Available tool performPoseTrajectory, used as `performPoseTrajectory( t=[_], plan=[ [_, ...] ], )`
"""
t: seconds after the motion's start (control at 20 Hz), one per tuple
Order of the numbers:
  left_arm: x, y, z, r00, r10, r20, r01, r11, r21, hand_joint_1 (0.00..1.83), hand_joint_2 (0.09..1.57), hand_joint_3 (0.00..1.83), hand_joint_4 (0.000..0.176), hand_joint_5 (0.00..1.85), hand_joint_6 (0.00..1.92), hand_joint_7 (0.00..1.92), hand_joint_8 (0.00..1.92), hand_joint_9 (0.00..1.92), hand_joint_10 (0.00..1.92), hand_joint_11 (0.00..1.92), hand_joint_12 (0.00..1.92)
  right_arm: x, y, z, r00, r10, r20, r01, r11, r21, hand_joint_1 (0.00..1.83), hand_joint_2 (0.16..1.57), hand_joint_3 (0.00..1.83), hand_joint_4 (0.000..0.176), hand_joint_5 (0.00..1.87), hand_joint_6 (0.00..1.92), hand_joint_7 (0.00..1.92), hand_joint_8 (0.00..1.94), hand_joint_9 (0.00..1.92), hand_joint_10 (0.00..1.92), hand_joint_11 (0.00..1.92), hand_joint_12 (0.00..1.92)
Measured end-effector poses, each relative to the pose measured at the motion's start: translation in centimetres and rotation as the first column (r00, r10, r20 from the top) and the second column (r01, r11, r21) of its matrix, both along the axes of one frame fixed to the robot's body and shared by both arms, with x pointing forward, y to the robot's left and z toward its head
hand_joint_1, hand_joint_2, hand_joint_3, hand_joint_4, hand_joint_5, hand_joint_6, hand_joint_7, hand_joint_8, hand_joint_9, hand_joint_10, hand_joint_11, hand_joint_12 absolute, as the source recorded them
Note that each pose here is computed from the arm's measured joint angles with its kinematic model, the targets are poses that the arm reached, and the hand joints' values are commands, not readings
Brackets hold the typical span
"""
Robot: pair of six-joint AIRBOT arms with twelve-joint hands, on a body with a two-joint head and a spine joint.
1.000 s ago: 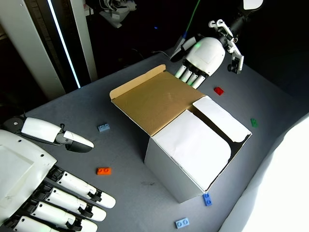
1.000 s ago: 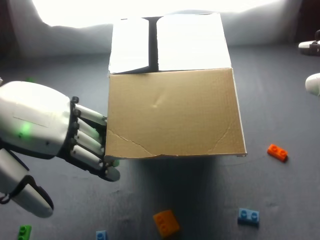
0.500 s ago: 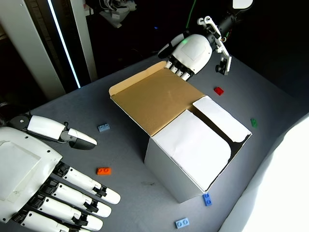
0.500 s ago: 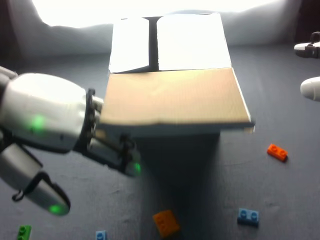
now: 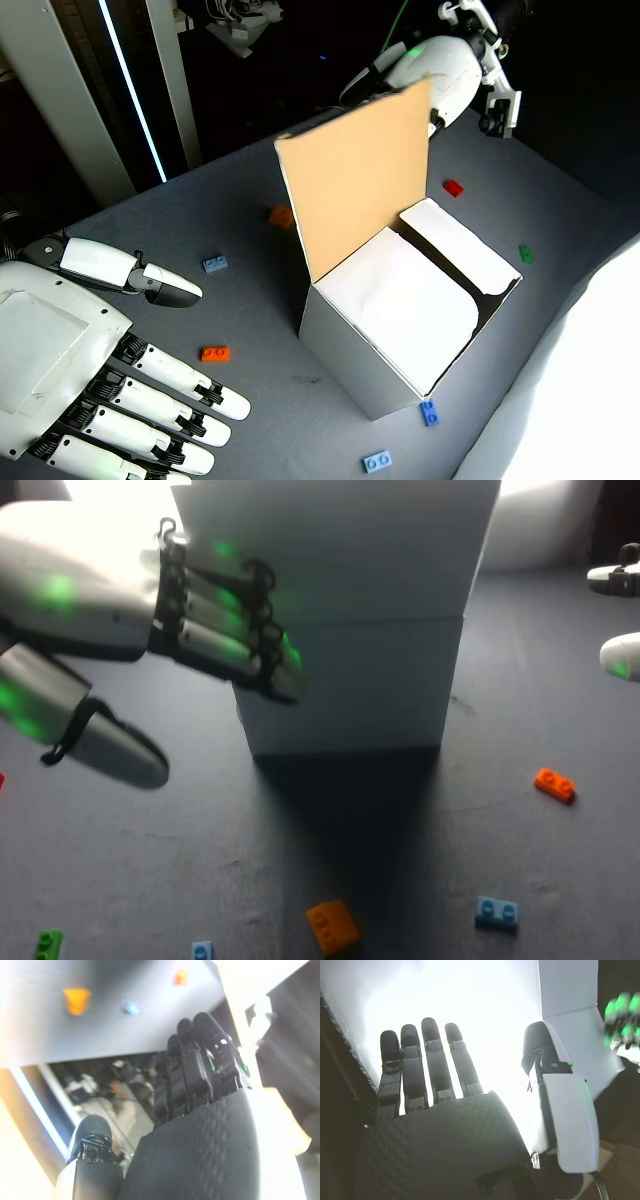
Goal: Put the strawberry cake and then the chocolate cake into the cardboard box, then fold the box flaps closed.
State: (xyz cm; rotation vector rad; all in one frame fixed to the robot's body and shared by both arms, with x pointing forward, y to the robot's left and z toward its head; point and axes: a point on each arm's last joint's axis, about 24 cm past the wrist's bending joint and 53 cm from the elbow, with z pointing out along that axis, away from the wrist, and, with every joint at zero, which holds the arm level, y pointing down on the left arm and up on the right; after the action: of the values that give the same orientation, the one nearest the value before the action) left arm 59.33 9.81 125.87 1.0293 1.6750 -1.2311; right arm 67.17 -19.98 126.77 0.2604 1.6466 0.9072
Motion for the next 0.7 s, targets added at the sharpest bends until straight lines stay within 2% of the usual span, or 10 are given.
performPoseTrajectory(
  t=[0.1, 0.2, 0.3, 0.35, 0.4, 0.5, 0.55, 0.7],
  plan=[
    [1.3, 0.0, 0.8, 0.9994, 0.033, 0.013, -0.033, 0.9993, -0.017, 0.00, 1.19, 0.00, 0.022, 0.27, 0.00, 0.32, 0.00, 0.37, 0.00, 0.00, 1.10, 0.0, 0.1, 0.0, 1.000, 0.002, 0.000, -0.002, 1.000, 0.001, 0.00, 1.24, 0.00, 0.000, 0.19, 0.00, 0.26, 0.00, 0.23, 0.00, 0.00, 0.56],
    [3.3, 0.0, 1.7, 0.9957, 0.089, 0.025, -0.088, 0.9950, -0.048, 0.00, 1.20, 0.00, 0.022, 0.27, 0.01, 0.32, 0.00, 0.37, 0.00, 0.00, 1.10, 0.0, 0.2, -0.1, 1.000, 0.004, -0.002, -0.004, 1.000, -0.001, 0.00, 1.24, 0.00, 0.000, 0.18, 0.00, 0.24, 0.00, 0.22, 0.00, 0.00, 0.52],
    [5.4, -0.2, 2.4, 0.9866, 0.159, 0.039, -0.156, 0.9850, -0.074, 0.00, 1.20, 0.00, 0.023, 0.27, 0.00, 0.32, 0.00, 0.37, 0.00, 0.00, 1.11, 0.0, 0.3, -0.1, 1.000, 0.006, -0.001, -0.006, 1.000, -0.002, 0.00, 1.24, 0.00, 0.000, 0.17, 0.00, 0.23, 0.00, 0.22, 0.00, 0.00, 0.55],
    [5.9, -0.3, 2.5, 0.9830, 0.176, 0.051, -0.172, 0.9821, -0.077, 0.00, 1.20, 0.00, 0.030, 0.26, 0.00, 0.32, 0.00, 0.37, 0.00, 0.00, 1.12, 0.0, 0.3, -0.1, 1.000, 0.006, -0.001, -0.006, 1.000, -0.003, 0.00, 1.24, 0.00, 0.000, 0.16, 0.00, 0.23, 0.00, 0.22, 0.00, 0.00, 0.56],
    [6.6, -0.5, 2.6, 0.9768, 0.198, 0.082, -0.192, 0.9784, -0.077, 0.00, 1.21, 0.00, 0.025, 0.26, 0.00, 0.32, 0.00, 0.38, 0.00, 0.00, 1.12, 0.0, 0.3, -0.1, 1.000, 0.005, -0.001, -0.005, 1.000, -0.003, 0.00, 1.24, 0.00, 0.000, 0.15, 0.00, 0.22, 0.00, 0.21, 0.00, 0.00, 0.56],
    [7.8, -1.1, 2.5, 0.9598, 0.243, 0.141, -0.234, 0.9692, -0.078, 0.00, 1.22, 0.01, 0.027, 0.26, 0.00, 0.32, 0.00, 0.37, 0.00, 0.00, 1.11, 0.0, 0.3, -0.1, 1.000, 0.007, 0.000, -0.007, 1.000, -0.004, 0.00, 1.24, 0.00, 0.000, 0.16, 0.00, 0.25, 0.00, 0.23, 0.01, 0.00, 0.67],
    [8.6, -1.3, 2.0, 0.9537, 0.266, 0.141, -0.258, 0.9635, -0.070, 0.00, 1.22, 0.01, 0.025, 0.26, 0.00, 0.32, 0.00, 0.37, 0.00, 0.00, 1.11, 0.0, 0.4, -0.1, 1.000, 0.007, -0.001, -0.007, 1.000, -0.004, 0.00, 1.24, 0.00, 0.000, 0.16, 0.00, 0.26, 0.00, 0.23, 0.00, 0.00, 0.70],
    [9.7, -1.6, 0.6, 0.9443, 0.303, 0.129, -0.299, 0.9531, -0.045, 0.00, 1.23, 0.01, 0.024, 0.26, 0.00, 0.29, 0.00, 0.36, 0.00, 0.00, 1.11, 0.0, 0.4, -0.1, 1.000, 0.007, 0.000, -0.007, 1.000, -0.005, 0.00, 1.25, 0.00, 0.000, 0.18, 0.01, 0.26, 0.00, 0.24, 0.01, 0.00, 0.67]
  ],
)
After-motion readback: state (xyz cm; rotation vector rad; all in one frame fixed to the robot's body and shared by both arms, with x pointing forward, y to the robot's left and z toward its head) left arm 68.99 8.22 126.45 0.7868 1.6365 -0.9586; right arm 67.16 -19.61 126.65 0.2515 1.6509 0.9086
